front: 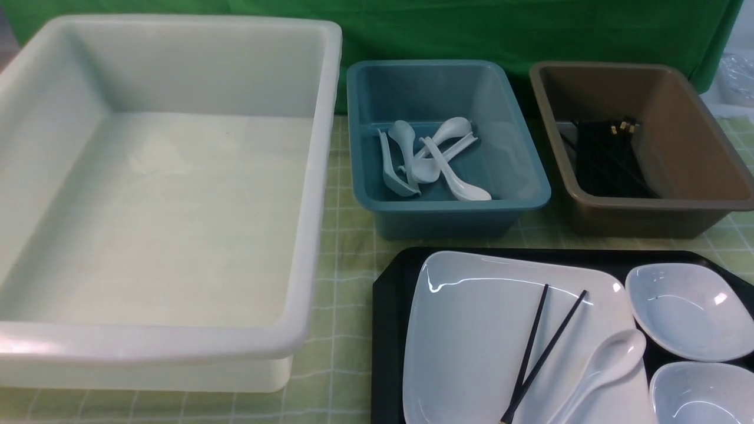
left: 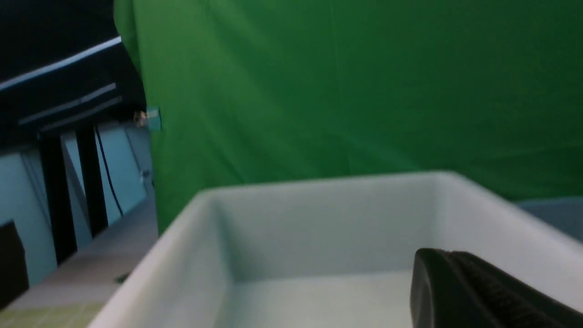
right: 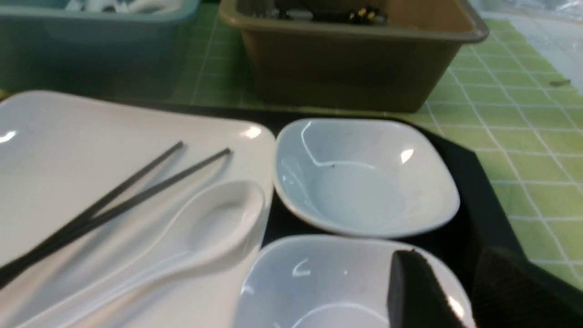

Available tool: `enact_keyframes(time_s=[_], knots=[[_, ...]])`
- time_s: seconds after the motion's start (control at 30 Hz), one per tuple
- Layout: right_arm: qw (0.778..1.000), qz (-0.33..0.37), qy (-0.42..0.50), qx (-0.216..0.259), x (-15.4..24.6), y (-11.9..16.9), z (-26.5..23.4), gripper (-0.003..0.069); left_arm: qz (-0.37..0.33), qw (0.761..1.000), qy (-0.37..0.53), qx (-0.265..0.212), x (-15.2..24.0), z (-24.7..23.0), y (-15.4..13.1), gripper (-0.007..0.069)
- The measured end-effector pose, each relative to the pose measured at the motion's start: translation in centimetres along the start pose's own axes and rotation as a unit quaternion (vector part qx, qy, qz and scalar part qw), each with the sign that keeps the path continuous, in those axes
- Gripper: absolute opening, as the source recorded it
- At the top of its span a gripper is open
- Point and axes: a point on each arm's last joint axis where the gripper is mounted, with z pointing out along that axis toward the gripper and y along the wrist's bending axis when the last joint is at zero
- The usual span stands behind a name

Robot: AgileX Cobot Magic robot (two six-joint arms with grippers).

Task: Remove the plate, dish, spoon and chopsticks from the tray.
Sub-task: Use the right arm to grab a pair of chopsticks from the plate

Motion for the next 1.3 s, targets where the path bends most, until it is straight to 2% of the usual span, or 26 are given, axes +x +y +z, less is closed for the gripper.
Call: enact_keyframes(time_s=[0.1, 0.13, 0.2, 0.23, 0.27, 0.3, 0.4, 0.47, 0.63, 0.8, 0.9, 0.93, 0.97, 1.03, 1.07, 1.1, 1.17, 1.23, 1.27, 1.3], knots=[[1.000, 0.010, -0.015, 0.002, -0.3, 0.0, 0.0, 0.0240, -0.002, 0.998, -0.065, -0.003, -1.2, -0.1, 0.1, 0.0020], [0.999, 0.037, -0.019, -0.002, -0.3, 0.0, 0.0, 0.0240, -0.006, 0.997, -0.078, -0.003, -1.4, -0.1, 0.1, 0.0020], [0.988, 0.152, -0.039, -0.015, -0.7, 0.2, 0.0, 0.0240, -0.017, 0.996, -0.093, -0.002, -1.7, -0.2, 0.1, 0.0020], [0.986, 0.158, -0.042, -0.017, -0.8, 0.2, 0.0, 0.0240, -0.020, 0.995, -0.095, -0.002, -1.7, -0.2, 0.1, 0.0020], [0.957, 0.283, -0.062, -0.032, -1.2, 0.2, -0.1, 0.0240, -0.054, 0.992, -0.110, 0.001, -2.0, -0.2, 0.1, 0.0020], [0.922, 0.377, -0.080, -0.043, -1.6, 0.2, -0.1, 0.0240, -0.101, 0.987, -0.123, 0.007, -2.2, -0.3, 0.1, 0.0020], [0.872, 0.473, -0.110, -0.053, -2.2, -0.1, -0.3, 0.0240, -0.209, 0.968, -0.137, 0.023, -2.5, -0.4, 0.1, 0.0020], [0.858, 0.496, -0.120, -0.056, -2.4, -0.2, -0.3, 0.0240, -0.260, 0.955, -0.138, 0.030, -2.5, -0.4, 0.1, 0.0020], [0.847, 0.509, -0.139, -0.058, -2.7, -0.4, -0.4, 0.0240, -0.269, 0.947, -0.171, 0.038, -3.1, -0.6, 0.2, 0.0020], [0.829, 0.516, -0.206, -0.060, -3.7, -1.0, -0.8, 0.0217, -0.338, 0.909, -0.244, 0.018, -4.6, -1.0, 1.2, 0.0020], [0.841, 0.486, -0.228, -0.071, -5.3, -1.0, -1.6, 0.0161, -0.354, 0.896, -0.268, 0.021, -7.3, -1.1, 1.6, 0.0020], [0.868, 0.435, -0.226, -0.081, -7.3, -0.7, -2.7, 0.0118, -0.346, 0.902, -0.256, 0.030, -9.8, -0.8, 1.5, 0.0020], [0.870, 0.428, -0.230, -0.086, -7.9, -0.6, -3.1, 0.0113, -0.341, 0.906, -0.248, 0.032, -10.4, -0.7, 1.5, 0.0020], [0.920, 0.339, -0.183, -0.080, -11.7, -0.2, -4.7, 0.0069, -0.298, 0.943, -0.148, 0.029, -14.2, 0.9, 1.2, 0.0020], [0.922, 0.331, -0.184, -0.083, -12.4, -0.2, -5.1, 0.0067, -0.295, 0.947, -0.128, 0.025, -14.5, 1.3, 1.2, 0.0020], [0.947, 0.282, -0.135, -0.075, -13.8, -0.1, -5.2, 0.0064, -0.284, 0.957, -0.058, 0.010, -15.0, 2.5, 1.2, 0.0020], [0.975, 0.201, -0.050, -0.073, -16.6, 0.2, -5.1, 0.0065, -0.243, 0.967, 0.076, -0.012, -15.9, 4.9, 1.2, 0.0020], [0.985, 0.154, 0.032, -0.072, -17.8, 0.4, -4.3, 0.0065, -0.209, 0.960, 0.188, -0.013, -15.4, 6.6, 1.0, 0.0020], [0.984, 0.120, 0.110, -0.075, -18.3, 0.6, -3.4, 0.0066, -0.185, 0.941, 0.283, -0.002, -14.5, 8.1, 0.6, 0.0020], [0.979, 0.103, 0.158, -0.076, -18.3, 0.7, -2.7, 0.0067, -0.170, 0.925, 0.339, 0.010, -13.8, 8.8, 0.3, 0.0020]])
